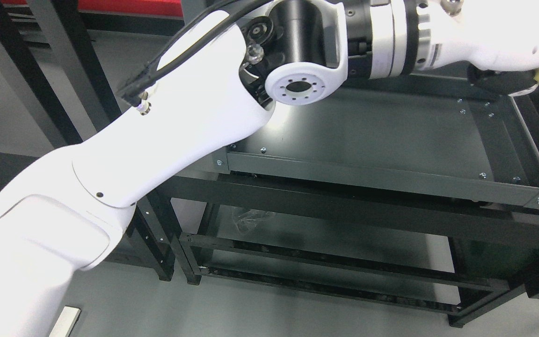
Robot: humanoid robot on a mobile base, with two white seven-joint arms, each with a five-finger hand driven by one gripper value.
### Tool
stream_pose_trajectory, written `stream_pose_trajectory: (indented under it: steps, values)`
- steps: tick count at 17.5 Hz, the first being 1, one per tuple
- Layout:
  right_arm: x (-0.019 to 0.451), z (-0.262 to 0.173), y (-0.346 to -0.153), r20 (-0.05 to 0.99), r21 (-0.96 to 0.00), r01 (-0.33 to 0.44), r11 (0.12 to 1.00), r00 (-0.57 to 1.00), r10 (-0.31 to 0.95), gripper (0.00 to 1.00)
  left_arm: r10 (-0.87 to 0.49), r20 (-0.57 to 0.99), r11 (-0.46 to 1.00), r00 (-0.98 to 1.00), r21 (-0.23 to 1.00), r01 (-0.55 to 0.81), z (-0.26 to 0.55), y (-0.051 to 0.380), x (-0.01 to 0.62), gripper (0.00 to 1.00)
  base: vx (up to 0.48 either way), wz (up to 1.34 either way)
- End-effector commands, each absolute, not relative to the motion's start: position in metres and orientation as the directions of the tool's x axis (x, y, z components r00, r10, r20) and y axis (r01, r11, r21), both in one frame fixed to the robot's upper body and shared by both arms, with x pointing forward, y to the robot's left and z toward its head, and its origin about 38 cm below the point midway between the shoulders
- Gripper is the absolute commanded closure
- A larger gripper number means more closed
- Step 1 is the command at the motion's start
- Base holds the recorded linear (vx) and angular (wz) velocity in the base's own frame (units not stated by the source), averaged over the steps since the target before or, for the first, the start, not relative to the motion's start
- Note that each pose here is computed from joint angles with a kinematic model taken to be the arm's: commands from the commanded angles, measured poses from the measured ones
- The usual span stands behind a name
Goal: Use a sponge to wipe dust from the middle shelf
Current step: 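Extend the left hand into the middle shelf, sponge against its surface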
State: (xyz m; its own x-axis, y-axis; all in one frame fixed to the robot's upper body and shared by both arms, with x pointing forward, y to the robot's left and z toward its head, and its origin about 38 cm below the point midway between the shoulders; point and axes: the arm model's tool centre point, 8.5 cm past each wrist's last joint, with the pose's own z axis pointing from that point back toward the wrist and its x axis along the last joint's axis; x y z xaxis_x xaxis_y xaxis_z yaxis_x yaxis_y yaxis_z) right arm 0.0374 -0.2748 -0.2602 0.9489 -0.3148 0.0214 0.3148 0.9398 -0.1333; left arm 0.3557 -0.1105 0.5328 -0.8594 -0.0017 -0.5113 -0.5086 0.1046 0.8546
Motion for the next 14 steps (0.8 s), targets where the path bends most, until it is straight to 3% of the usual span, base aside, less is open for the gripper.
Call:
stream_pose_trajectory:
  steps: [1, 6, 14]
  values:
    - [0.043, -0.259, -0.287, 0.044, -0.147, 0.317, 0.937, 0.948, -0.314, 0.00, -0.023, -0.656, -0.138, -0.754, 0.749, -0.648, 0.519, -0.112, 0.397, 1.00, -0.008, -0.11]
    - [0.043, -0.259, -0.287, 0.043, -0.147, 0.316, 0.937, 0.949, -0.313, 0.00, 0.023, -0.686, -0.193, -0.728, 0.711, -0.676, 0.507, -0.106, 0.410, 1.00, -0.004, -0.04]
    - [0.043, -0.259, -0.287, 0.044, -0.147, 0.317, 0.937, 0.948, -0.314, 0.00, 0.061, -0.642, -0.049, -0.765, 0.763, -0.644, 0.516, -0.085, 0.398, 1.00, 0.002, 0.01]
